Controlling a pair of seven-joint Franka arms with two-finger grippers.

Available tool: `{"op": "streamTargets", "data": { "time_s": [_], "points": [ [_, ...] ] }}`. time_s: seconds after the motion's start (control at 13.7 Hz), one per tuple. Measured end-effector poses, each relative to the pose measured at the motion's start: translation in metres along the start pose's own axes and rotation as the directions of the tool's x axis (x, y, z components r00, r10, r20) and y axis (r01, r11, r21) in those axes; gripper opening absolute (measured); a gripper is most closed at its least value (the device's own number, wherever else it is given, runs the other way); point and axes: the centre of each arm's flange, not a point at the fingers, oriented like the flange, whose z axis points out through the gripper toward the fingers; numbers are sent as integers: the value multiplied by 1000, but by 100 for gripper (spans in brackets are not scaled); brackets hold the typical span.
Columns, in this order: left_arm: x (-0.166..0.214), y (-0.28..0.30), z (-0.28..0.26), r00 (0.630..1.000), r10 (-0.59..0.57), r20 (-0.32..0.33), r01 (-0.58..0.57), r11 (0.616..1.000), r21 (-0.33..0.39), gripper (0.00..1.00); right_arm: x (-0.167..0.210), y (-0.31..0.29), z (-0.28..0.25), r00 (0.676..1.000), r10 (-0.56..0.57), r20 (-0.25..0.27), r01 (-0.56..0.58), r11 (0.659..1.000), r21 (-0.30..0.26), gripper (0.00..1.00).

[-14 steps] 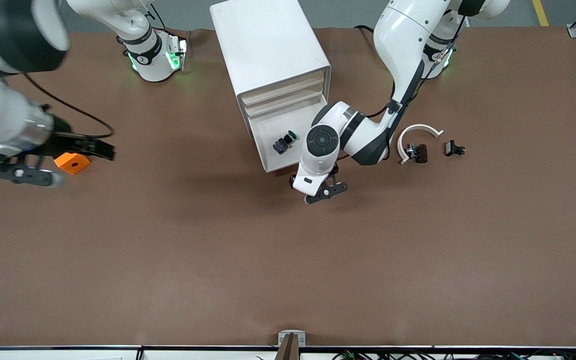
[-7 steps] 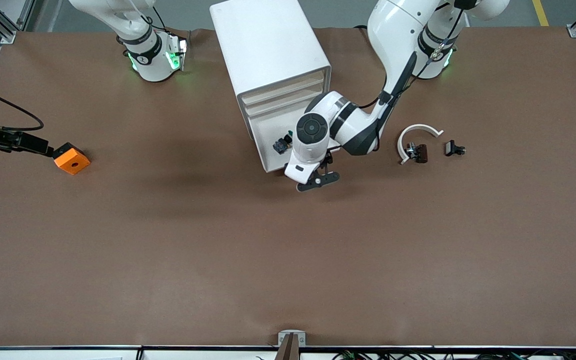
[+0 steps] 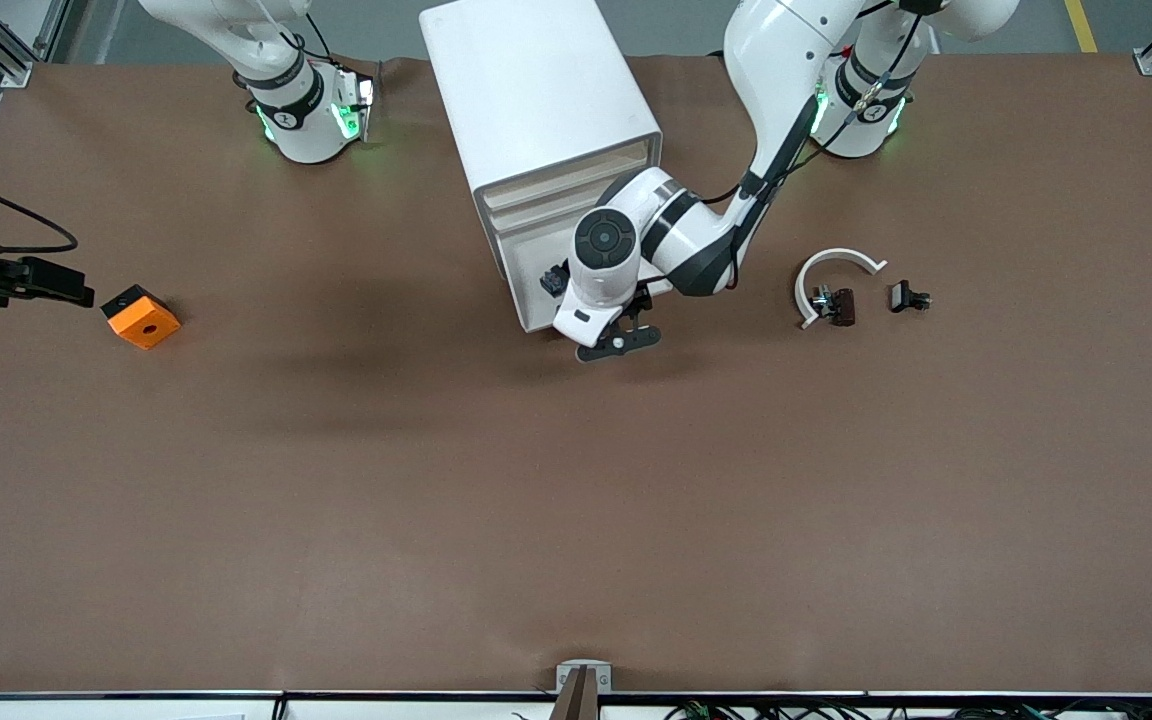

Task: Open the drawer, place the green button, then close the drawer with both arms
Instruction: 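Push the drawer closed with the left gripper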

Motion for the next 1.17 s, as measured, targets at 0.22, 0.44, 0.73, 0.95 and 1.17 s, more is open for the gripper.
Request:
{"op": "streamTargets", "data": {
  "time_s": [0.22, 0.44, 0.73, 0.95, 1.17],
  "points": [
    [-20, 7, 4, 999, -25, 30, 25, 1000, -3, 100, -1, 4, 1, 1000, 3, 6, -3, 1000, 2, 100],
    [-53, 18, 10, 997, -40, 72, 41, 999, -3, 100, -1, 3, 1, 1000, 1, 6, -1, 1000, 2, 100],
    [-89, 26, 16, 983, -78, 167, 75, 997, 23, 100, -1, 5, 1, 1000, 5, 6, -5, 1000, 3, 100],
    [-94, 27, 17, 950, -152, 272, 157, 988, 5, 100, -1, 9, 1, 1000, 11, 5, -11, 1000, 4, 100],
    [-90, 24, 19, 934, -184, 305, 191, 982, 5, 100, -2, 15, -2, 1000, 22, 0, -22, 1000, 5, 100]
  ]
}}
